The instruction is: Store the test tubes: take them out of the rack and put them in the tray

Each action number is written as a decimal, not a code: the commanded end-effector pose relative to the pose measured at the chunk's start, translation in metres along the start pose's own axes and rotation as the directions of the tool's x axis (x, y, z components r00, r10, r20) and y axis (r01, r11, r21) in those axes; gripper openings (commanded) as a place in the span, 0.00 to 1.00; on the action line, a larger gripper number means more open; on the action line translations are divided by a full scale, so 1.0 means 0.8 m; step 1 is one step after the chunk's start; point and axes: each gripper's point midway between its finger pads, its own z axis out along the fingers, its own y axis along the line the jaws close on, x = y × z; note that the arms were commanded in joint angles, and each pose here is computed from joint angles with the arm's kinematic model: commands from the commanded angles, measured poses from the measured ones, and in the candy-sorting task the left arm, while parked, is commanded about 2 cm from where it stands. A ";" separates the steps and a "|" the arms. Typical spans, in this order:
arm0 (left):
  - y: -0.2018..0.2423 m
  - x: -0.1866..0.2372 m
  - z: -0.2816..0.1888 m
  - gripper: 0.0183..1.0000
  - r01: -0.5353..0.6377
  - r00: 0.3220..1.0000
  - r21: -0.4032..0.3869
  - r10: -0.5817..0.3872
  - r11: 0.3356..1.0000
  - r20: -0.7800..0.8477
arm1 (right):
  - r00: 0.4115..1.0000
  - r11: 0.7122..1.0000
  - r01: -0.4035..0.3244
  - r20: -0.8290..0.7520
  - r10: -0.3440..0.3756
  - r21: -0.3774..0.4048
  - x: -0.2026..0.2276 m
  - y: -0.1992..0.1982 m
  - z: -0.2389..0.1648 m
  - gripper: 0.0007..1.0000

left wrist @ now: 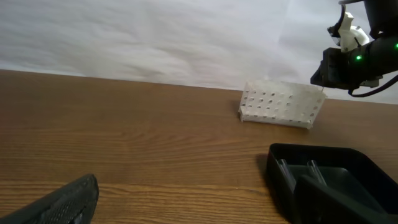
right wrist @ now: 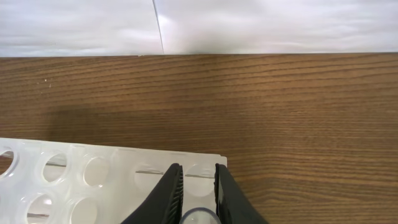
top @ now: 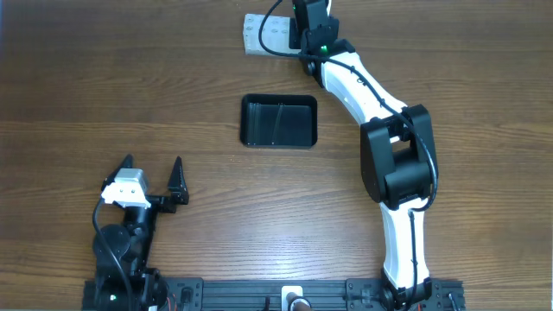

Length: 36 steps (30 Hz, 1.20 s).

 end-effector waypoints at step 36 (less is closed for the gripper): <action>0.000 0.002 0.000 1.00 -0.008 1.000 0.004 0.008 1.000 -0.001 | 0.910 0.993 -0.120 -0.399 0.108 -0.006 0.053 0.006 -0.232 0.10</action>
